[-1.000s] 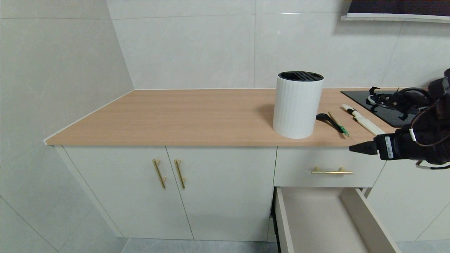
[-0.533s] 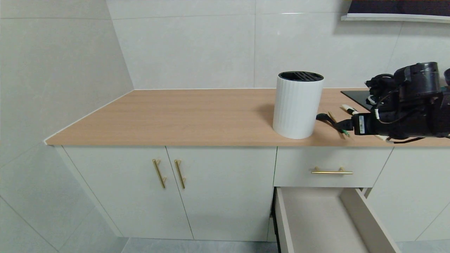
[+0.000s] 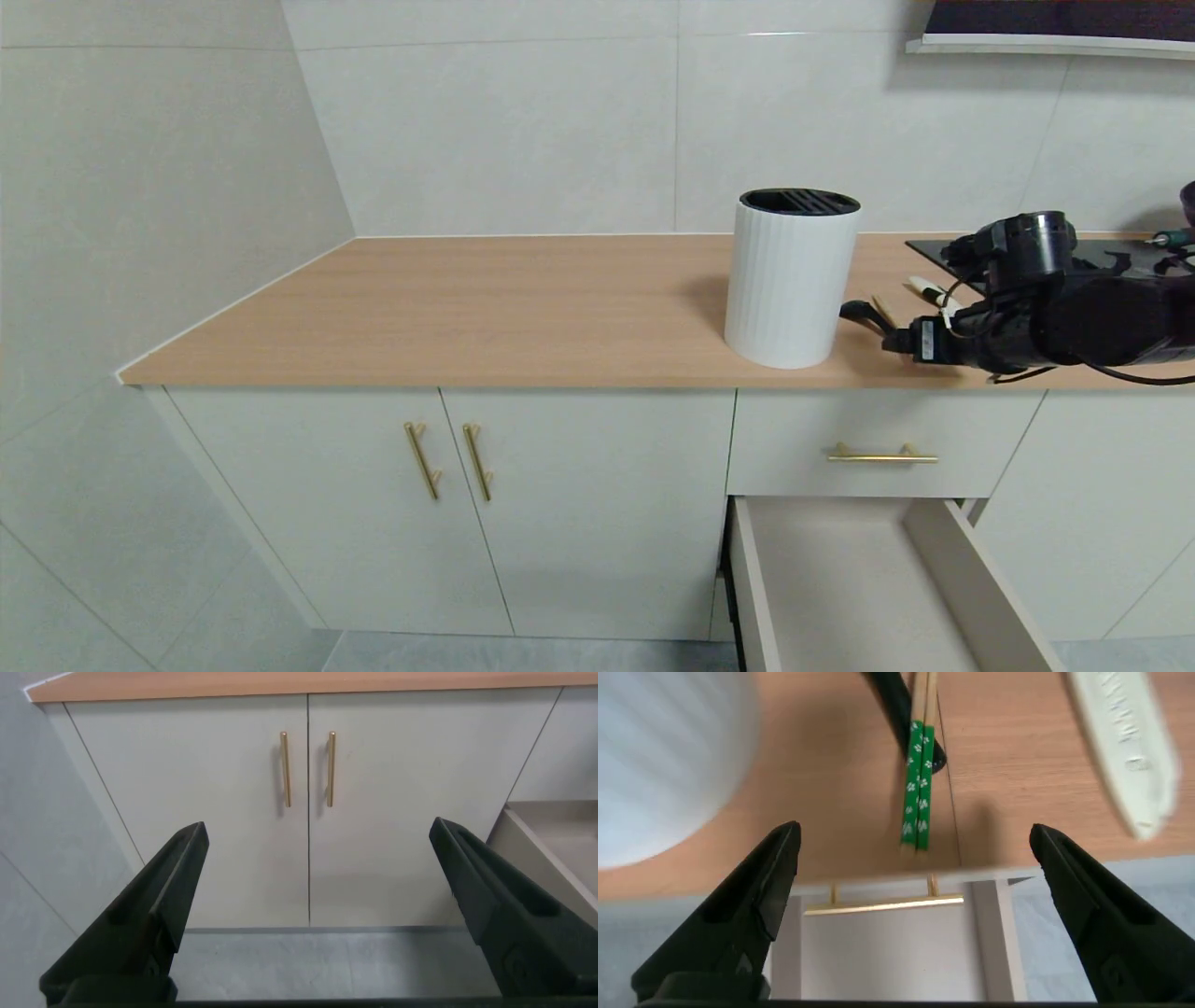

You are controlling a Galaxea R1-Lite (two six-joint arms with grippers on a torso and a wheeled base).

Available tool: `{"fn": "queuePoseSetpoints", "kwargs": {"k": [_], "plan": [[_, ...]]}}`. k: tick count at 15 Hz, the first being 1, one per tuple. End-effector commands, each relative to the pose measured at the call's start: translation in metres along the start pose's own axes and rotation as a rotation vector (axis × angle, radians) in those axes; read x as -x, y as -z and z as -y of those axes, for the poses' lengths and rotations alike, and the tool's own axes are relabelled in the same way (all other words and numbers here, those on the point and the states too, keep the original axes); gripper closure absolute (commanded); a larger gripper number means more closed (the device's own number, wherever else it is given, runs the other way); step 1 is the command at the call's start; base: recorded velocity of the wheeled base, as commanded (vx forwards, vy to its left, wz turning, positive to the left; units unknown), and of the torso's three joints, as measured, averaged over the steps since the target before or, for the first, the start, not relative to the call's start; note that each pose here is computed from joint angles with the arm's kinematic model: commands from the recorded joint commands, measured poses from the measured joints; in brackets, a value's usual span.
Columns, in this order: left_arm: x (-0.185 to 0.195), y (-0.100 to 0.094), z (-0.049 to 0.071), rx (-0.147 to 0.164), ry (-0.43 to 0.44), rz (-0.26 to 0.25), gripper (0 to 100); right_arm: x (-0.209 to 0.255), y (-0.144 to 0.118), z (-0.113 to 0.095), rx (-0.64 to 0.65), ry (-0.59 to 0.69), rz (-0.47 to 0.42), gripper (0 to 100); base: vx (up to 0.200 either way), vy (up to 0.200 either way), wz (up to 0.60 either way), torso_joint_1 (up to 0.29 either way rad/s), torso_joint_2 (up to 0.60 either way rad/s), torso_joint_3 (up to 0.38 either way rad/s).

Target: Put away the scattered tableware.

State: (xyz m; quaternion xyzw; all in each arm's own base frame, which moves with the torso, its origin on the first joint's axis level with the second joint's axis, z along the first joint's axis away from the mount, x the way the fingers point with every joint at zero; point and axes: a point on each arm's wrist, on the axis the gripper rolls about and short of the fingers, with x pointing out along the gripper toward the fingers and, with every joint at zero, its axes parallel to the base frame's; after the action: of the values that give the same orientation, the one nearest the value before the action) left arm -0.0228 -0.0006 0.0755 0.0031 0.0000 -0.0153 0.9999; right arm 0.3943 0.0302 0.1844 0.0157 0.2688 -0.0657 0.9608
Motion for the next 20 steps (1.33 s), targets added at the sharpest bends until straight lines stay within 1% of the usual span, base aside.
{"fn": "queuePoseSetpoints", "kwargs": {"k": [1,5,6,12,15,17,18,20], "plan": [[0.0,0.0,0.0,0.0,0.0,0.002,0,-0.019,0.007,0.003,-0.004,0.016,-0.032,0,0.0,0.0,0.0,0.0,0.0,0.0],[0.0,0.0,0.0,0.0,0.0,0.0,0,-0.021,0.007,0.004,-0.021,0.013,-0.032,0,0.0,0.0,0.0,0.0,0.0,0.0],[0.0,0.0,0.0,0.0,0.0,-0.002,0,-0.021,0.007,0.004,-0.026,0.013,-0.029,100,0.0,0.0,0.0,0.0,0.0,0.0],[0.0,0.0,0.0,0.0,0.0,0.0,0,-0.015,0.003,0.004,-0.03,0.007,-0.01,100,0.0,0.0,0.0,0.0,0.0,0.0],[0.0,0.0,0.0,0.0,0.0,-0.002,0,0.002,-0.005,0.006,-0.059,0.005,0.019,100,0.0,0.0,0.0,0.0,0.0,0.0],[0.0,0.0,0.0,0.0,0.0,-0.002,0,0.038,-0.009,0.01,-0.077,-0.008,0.054,100,0.0,0.0,0.0,0.0,0.0,0.0],[0.0,0.0,0.0,0.0,0.0,0.0,0,0.048,-0.008,0.011,-0.078,-0.012,0.06,100,0.0,0.0,0.0,0.0,0.0,0.0],[0.0,0.0,0.0,0.0,0.0,0.0,0,0.093,0.0,0.015,-0.075,-0.04,0.085,100,0.0,0.0,0.0,0.0,0.0,0.0]]}}
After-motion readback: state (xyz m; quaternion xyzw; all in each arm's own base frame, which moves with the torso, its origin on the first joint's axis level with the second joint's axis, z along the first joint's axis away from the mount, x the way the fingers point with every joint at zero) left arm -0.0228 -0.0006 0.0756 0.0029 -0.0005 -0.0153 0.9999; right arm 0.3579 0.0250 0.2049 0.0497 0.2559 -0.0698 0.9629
